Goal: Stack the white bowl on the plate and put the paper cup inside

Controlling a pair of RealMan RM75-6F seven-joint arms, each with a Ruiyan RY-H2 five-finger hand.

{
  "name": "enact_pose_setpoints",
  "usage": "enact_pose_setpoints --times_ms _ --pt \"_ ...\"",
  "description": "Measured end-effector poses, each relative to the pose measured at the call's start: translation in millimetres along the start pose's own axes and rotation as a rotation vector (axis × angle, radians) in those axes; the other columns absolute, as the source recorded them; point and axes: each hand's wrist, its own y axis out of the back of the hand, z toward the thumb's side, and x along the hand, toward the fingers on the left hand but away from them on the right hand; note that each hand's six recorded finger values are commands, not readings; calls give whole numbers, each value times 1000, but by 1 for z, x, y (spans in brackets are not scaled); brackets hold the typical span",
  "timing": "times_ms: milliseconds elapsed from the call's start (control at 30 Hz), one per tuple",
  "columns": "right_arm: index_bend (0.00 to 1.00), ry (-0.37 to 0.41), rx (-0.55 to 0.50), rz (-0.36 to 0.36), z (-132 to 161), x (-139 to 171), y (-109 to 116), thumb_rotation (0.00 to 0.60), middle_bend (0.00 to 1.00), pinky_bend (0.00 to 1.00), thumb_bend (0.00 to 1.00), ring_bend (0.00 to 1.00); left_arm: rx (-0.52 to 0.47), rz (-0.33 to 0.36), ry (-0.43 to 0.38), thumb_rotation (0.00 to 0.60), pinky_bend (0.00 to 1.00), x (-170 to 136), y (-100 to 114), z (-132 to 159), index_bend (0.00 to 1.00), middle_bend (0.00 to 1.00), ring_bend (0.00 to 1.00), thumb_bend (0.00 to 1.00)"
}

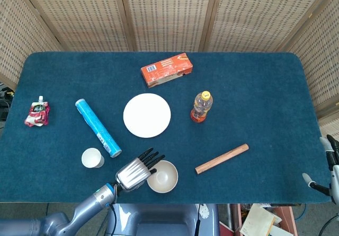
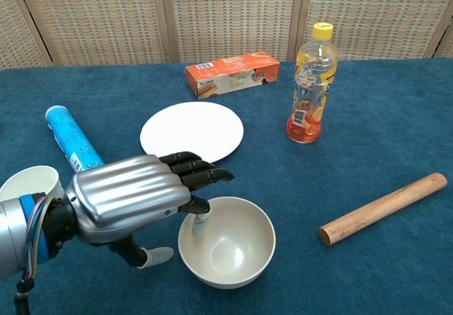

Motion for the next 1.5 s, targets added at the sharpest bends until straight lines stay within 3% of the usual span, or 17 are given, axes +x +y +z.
enact_pose_setpoints --times_ms 367,867,1500 --pt "0 4 -16 -3 -1 1 2 600 0 0 170 0 28 22 -3 600 0 6 -4 6 538 0 0 462" --pt "0 4 -24 -9 -3 2 4 600 0 0 170 0 6 63 45 600 0 1 4 -11 593 0 0 481" --pt "0 5 -23 -6 -2 3 3 600 0 0 170 0 29 229 240 600 0 -22 79 -99 615 0 0 481"
